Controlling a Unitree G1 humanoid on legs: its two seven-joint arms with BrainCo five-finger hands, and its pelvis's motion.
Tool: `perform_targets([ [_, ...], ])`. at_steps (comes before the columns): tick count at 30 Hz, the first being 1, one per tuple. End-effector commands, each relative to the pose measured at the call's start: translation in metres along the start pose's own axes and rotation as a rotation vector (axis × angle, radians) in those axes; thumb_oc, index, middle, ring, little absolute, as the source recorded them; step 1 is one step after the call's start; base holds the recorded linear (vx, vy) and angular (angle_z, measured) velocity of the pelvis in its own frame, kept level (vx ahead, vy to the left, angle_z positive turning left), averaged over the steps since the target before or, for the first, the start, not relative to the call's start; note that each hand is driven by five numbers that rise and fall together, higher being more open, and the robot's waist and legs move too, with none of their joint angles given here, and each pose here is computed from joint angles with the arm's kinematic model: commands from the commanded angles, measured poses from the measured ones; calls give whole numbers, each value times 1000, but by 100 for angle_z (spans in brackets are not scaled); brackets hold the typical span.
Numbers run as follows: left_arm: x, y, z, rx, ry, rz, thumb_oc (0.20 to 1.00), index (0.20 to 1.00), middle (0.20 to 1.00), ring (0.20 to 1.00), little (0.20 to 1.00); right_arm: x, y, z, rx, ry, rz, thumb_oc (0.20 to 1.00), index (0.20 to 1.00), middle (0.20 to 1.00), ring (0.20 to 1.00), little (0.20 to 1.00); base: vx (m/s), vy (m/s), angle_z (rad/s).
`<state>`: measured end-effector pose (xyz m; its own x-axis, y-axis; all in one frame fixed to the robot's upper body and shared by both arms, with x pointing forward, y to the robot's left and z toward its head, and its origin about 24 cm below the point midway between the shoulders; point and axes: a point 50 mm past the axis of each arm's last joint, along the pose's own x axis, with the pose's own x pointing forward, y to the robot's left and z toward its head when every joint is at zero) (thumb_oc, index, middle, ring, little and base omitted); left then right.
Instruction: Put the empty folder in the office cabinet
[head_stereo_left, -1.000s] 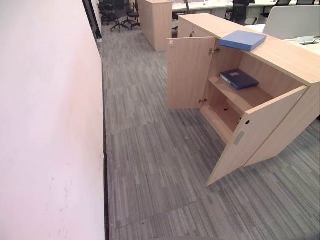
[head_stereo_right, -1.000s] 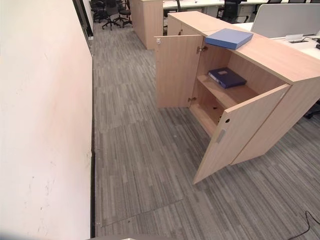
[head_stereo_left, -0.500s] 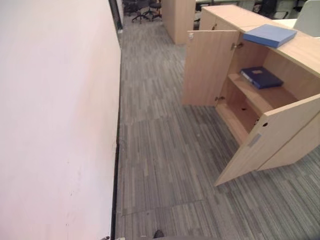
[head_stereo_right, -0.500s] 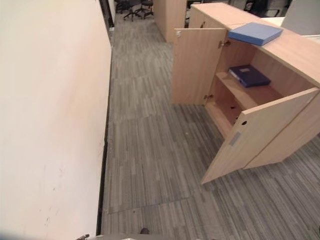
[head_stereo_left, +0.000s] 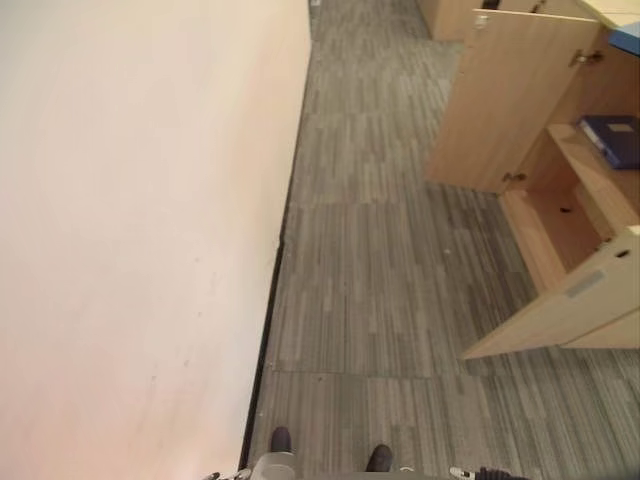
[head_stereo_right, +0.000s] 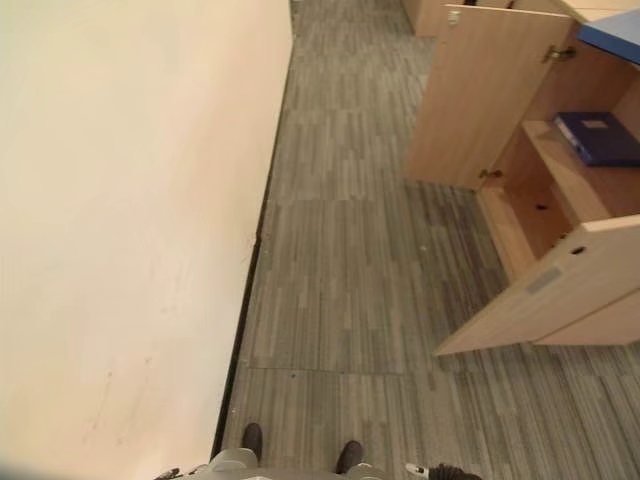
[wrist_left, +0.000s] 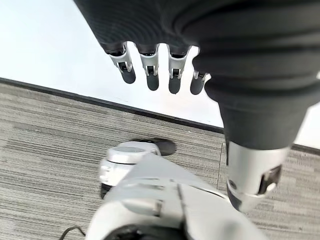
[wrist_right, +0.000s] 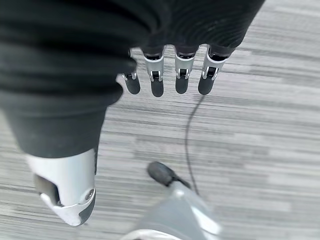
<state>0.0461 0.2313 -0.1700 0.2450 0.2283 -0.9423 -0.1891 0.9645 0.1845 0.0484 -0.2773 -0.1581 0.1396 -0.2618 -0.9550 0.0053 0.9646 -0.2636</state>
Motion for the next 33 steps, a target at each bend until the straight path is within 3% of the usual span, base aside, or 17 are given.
perform_targets([
  [1,0,19,1,14,-7,58,1000,1000,1000,1000,1000,1,10,14,-52,-29,32,1000,1000,1000,1000,1000,11,248,10],
  [11,0,29,10,-3,-27,97,1000,1000,1000,1000,1000,0,32,41,-105,-109,94,1000,1000,1000,1000,1000,4,178,-7],
  [23,-1,47,20,13,-51,143,1000,1000,1000,1000,1000,-2,33,66,-76,-186,96,1000,1000,1000,1000,1000,67,144,-7],
  [28,0,45,19,29,-48,134,1000,1000,1000,1000,1000,0,34,43,114,-124,117,1000,1000,1000,1000,1000,258,-11,50],
  [33,-1,38,4,-6,2,127,1000,1000,1000,1000,1000,1,32,26,135,-80,110,1000,1000,1000,1000,1000,260,-137,-4],
])
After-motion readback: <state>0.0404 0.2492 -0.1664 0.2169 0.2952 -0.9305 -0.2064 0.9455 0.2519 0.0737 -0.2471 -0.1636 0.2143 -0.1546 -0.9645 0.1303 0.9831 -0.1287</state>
